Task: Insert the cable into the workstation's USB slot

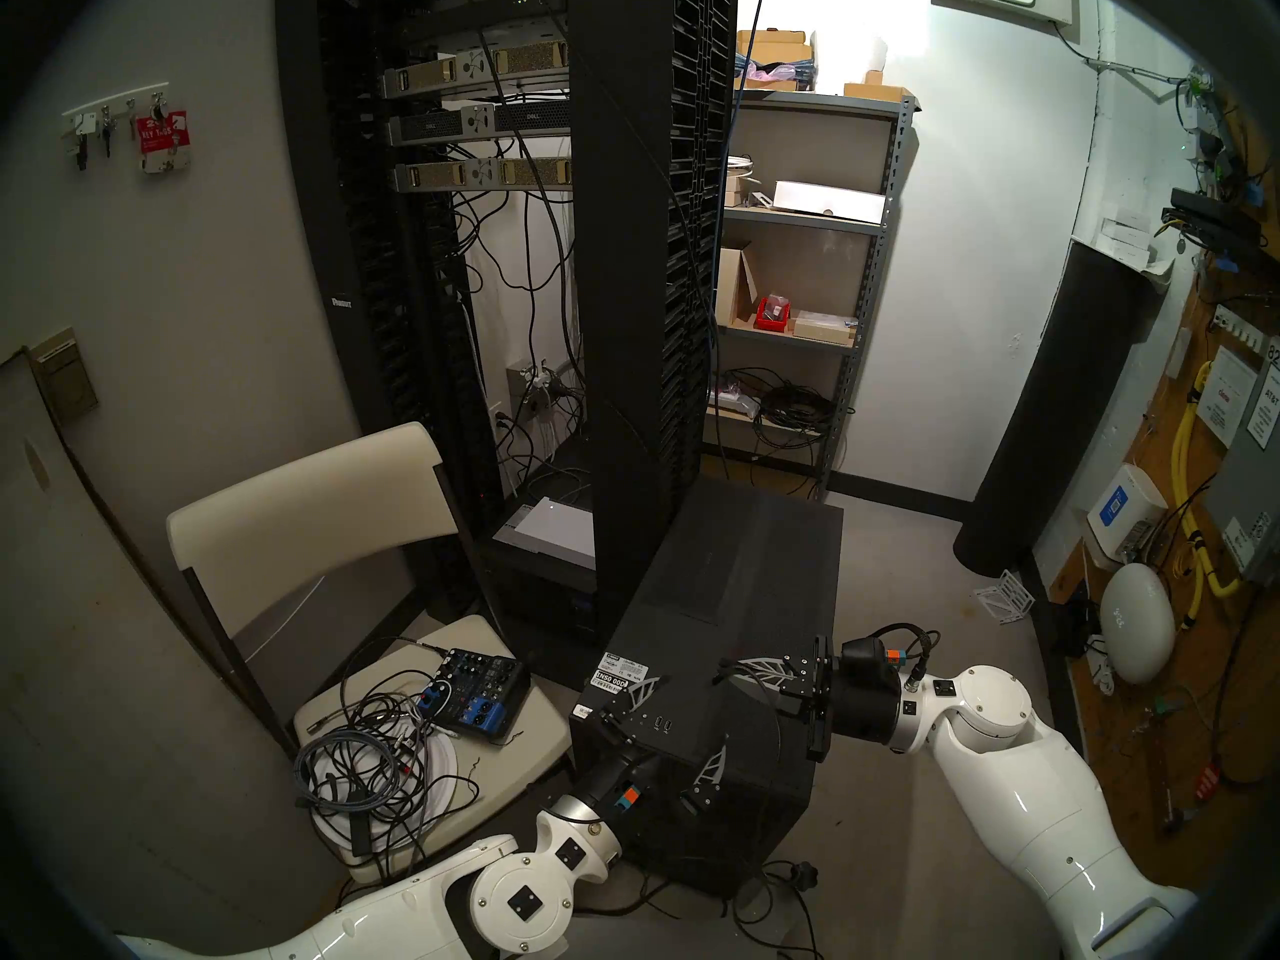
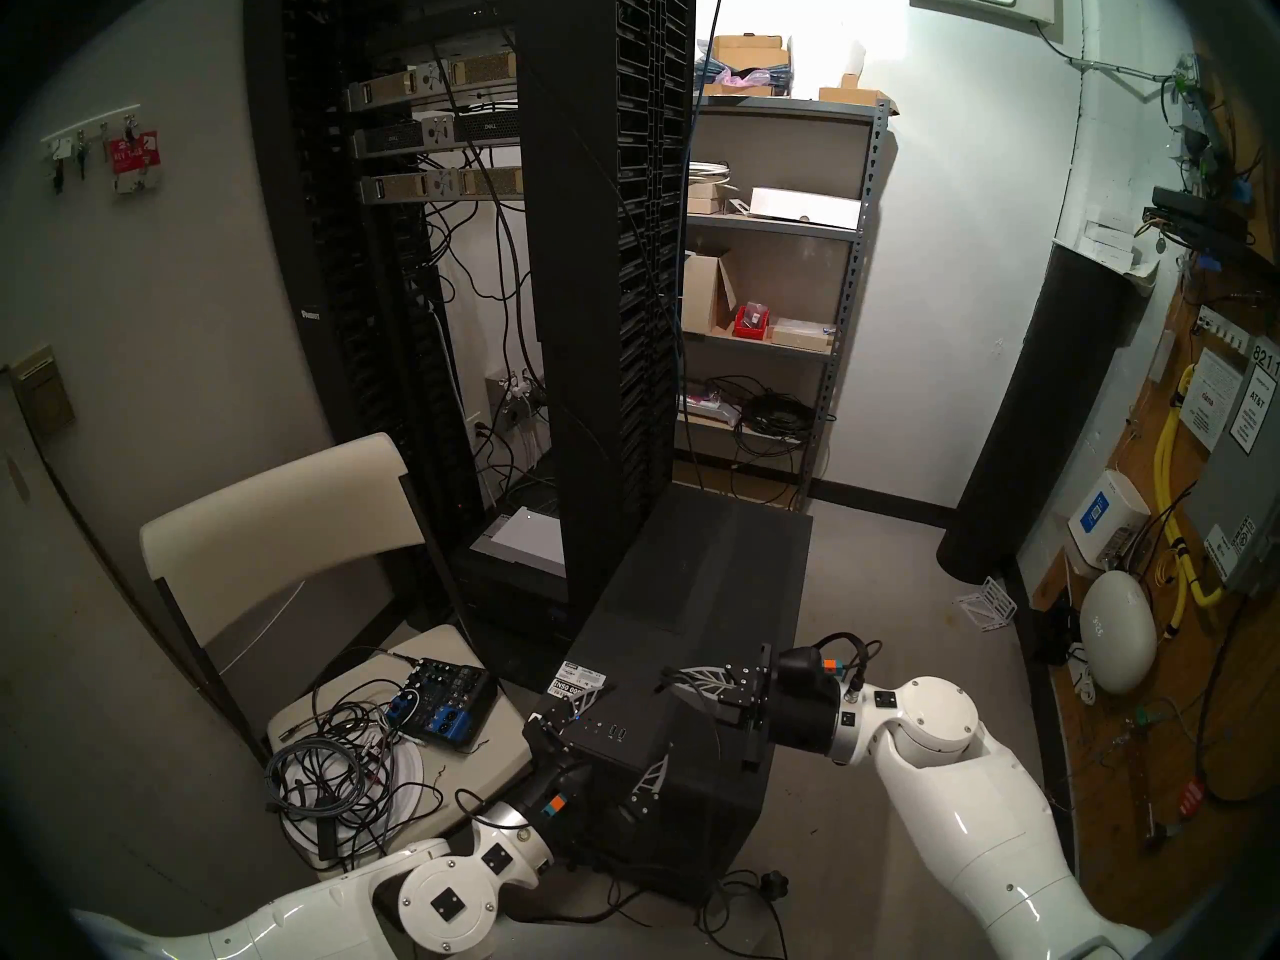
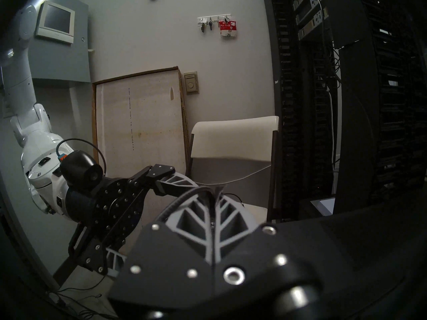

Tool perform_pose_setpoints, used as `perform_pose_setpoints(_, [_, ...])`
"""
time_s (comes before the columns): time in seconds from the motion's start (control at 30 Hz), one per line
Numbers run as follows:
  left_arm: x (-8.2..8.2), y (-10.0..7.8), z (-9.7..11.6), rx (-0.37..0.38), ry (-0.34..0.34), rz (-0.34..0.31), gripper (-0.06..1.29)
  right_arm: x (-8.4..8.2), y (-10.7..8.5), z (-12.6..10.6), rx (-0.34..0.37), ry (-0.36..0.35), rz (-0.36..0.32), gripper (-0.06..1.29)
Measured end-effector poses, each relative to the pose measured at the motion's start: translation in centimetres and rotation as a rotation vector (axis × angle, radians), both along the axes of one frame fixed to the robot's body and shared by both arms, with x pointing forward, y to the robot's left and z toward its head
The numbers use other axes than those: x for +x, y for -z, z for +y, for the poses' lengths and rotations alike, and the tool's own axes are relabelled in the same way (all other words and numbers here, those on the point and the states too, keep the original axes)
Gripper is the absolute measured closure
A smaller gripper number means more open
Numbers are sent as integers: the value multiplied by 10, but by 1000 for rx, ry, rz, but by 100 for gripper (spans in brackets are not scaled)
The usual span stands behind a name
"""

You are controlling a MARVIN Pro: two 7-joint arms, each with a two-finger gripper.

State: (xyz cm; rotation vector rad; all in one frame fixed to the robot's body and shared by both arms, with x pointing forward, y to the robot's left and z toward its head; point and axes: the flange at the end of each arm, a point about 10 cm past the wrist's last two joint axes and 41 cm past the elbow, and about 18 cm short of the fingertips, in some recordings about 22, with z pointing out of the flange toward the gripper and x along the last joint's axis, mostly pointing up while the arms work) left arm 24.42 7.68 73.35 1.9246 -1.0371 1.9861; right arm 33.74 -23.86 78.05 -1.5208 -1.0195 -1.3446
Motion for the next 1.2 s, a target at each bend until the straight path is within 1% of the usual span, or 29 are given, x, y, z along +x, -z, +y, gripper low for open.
perform_pose_setpoints(0.03, [1,0,3,-1,-10,0,-1,0,1,0,-5,-1,2,125])
perform_pose_setpoints(0.13, [6,-8,22,-13,-71,-15,-1,2,6,1,-32,-10,13,125])
perform_pose_setpoints(0.2, [8,-12,27,-17,-89,-24,-1,2,7,1,-39,-12,15,125])
perform_pose_setpoints(0.33, [15,-27,47,-38,-146,-54,-1,5,10,2,-57,-16,13,125])
perform_pose_setpoints(0.43, [16,-35,60,-56,-182,-64,-1,7,11,3,-69,-15,6,125])
perform_pose_setpoints(0.53, [14,-37,67,-67,-203,-59,-1,9,14,3,-80,-16,1,125])
perform_pose_setpoints(0.8, [4,-32,71,-79,-235,-38,-1,11,28,9,-130,-32,-11,125])
perform_pose_setpoints(0.97, [1,-32,69,-78,-243,-46,-1,13,31,15,-148,-34,-31,125])
perform_pose_setpoints(1.2, [2,-34,66,-76,-251,-67,-1,16,35,24,-188,-56,-76,125])
